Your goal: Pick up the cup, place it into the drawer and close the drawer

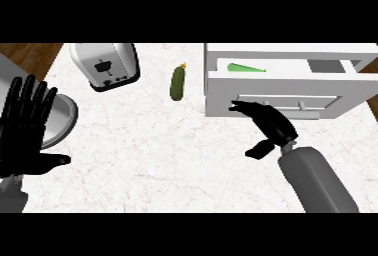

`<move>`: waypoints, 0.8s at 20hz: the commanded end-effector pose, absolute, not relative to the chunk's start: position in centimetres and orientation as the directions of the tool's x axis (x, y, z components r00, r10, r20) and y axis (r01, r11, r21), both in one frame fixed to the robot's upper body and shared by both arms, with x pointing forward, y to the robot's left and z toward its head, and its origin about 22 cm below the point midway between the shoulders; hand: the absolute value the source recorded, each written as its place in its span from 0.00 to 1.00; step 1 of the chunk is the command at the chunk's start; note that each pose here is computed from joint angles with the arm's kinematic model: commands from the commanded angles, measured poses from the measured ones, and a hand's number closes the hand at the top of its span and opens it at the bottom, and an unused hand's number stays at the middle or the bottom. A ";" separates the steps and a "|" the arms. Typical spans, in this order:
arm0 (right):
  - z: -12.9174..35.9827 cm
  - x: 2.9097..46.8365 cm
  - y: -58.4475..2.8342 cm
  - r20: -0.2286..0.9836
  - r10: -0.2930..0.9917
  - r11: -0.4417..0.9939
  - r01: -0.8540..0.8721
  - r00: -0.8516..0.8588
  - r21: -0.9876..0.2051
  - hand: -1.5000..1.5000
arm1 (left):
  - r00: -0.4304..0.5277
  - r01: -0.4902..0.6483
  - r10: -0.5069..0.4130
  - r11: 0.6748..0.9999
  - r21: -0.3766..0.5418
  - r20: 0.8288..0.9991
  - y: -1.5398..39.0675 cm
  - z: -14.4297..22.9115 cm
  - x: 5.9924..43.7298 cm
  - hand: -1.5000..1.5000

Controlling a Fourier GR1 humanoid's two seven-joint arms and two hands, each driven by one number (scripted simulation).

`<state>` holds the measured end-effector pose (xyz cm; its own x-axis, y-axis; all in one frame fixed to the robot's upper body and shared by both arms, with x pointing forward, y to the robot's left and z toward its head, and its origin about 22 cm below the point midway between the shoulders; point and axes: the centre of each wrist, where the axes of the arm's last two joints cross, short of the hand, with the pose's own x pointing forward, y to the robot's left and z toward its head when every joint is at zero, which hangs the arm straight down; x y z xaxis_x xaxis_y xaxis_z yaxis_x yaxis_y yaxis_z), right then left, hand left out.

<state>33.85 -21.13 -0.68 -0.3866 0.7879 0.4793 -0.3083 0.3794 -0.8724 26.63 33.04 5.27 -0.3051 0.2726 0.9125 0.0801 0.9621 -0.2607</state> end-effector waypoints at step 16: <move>2.8 42.8 -26.1 0.546 0.774 0.429 -0.367 -0.322 -0.825 0.00 | -0.307 0.147 0.323 0.945 -0.291 0.895 33.7 4.6 26.6 0.00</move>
<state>41.54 -25.20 1.23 -0.4031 0.7232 0.5608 -0.3733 0.4295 -0.8223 26.49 34.40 4.66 -0.3027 0.3045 0.9032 0.1264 0.9521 -0.2786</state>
